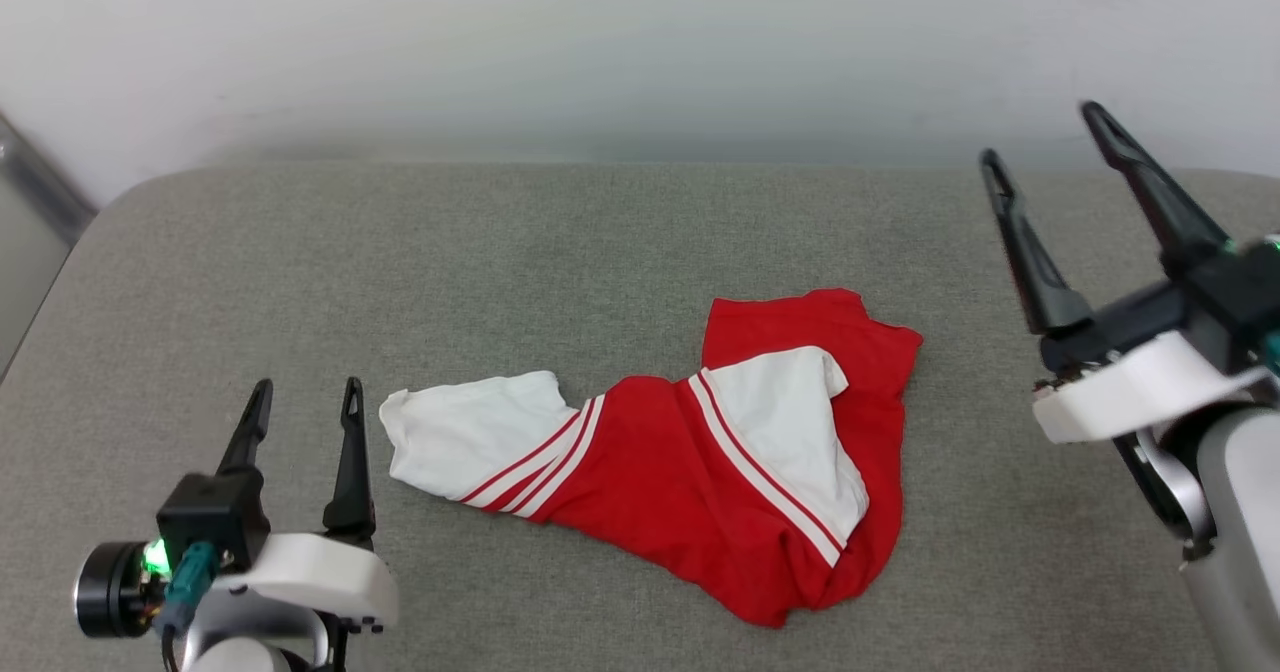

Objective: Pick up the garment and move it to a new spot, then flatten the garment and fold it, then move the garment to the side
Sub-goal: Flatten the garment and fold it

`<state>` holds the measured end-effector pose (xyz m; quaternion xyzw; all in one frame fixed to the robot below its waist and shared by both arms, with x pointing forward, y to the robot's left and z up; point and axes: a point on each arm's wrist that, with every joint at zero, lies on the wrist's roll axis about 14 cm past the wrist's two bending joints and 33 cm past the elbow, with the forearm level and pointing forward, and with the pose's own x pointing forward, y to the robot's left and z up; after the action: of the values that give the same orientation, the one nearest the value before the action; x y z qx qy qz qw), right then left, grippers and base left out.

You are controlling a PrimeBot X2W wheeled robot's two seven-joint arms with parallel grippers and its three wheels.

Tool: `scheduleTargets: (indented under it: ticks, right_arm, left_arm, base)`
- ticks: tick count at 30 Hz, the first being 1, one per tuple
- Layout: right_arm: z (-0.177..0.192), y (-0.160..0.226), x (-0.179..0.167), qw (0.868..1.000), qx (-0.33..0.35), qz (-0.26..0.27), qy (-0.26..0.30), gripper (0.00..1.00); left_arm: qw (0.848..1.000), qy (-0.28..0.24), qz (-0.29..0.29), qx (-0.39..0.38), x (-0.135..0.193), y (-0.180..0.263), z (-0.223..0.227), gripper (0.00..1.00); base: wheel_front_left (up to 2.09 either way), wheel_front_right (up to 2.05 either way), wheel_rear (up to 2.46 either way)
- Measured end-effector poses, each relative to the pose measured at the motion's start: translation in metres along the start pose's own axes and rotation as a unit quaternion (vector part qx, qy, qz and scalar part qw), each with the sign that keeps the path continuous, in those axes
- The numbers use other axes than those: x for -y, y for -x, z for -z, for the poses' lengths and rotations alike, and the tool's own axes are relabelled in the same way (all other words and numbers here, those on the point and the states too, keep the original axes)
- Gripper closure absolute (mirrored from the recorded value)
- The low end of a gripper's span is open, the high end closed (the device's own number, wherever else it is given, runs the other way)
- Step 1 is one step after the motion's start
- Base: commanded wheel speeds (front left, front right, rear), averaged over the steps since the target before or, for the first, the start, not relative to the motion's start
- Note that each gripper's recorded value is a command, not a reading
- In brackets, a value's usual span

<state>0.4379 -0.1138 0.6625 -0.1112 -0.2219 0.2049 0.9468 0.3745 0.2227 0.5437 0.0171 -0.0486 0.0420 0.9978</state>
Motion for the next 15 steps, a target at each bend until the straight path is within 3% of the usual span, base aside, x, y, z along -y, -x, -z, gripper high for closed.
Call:
scheduleTargets:
  ticks: [4, 8, 10, 15]
  right_arm:
    - [0.022, -0.014, -0.024, 0.993, -0.091, -0.074, -0.006, 0.0]
    - [0.049, -0.017, -0.047, 0.97, -0.195, -0.141, -0.018, 0.0]
    - [0.067, -0.011, -0.06, 0.95, -0.258, -0.175, -0.033, 0.0]
    - [0.112, 0.013, -0.079, 0.879, -0.409, -0.245, -0.028, 0.0]
  left_arm:
    - [1.0, 0.004, -0.01, -0.001, 0.0, 0.009, 0.008, 0.0]
    - [1.0, 0.007, -0.012, -0.001, 0.002, 0.011, 0.014, 0.0]
    - [1.0, 0.01, -0.015, -0.001, 0.002, 0.009, 0.016, 0.0]
    - [1.0, 0.011, -0.017, -0.005, 0.003, 0.004, 0.024, 0.0]
  base:
    - [0.0, 0.0, 0.0]
    - [0.0, 0.0, 0.0]
    - [0.0, 0.0, 0.0]
    - [0.0, 0.0, 0.0]
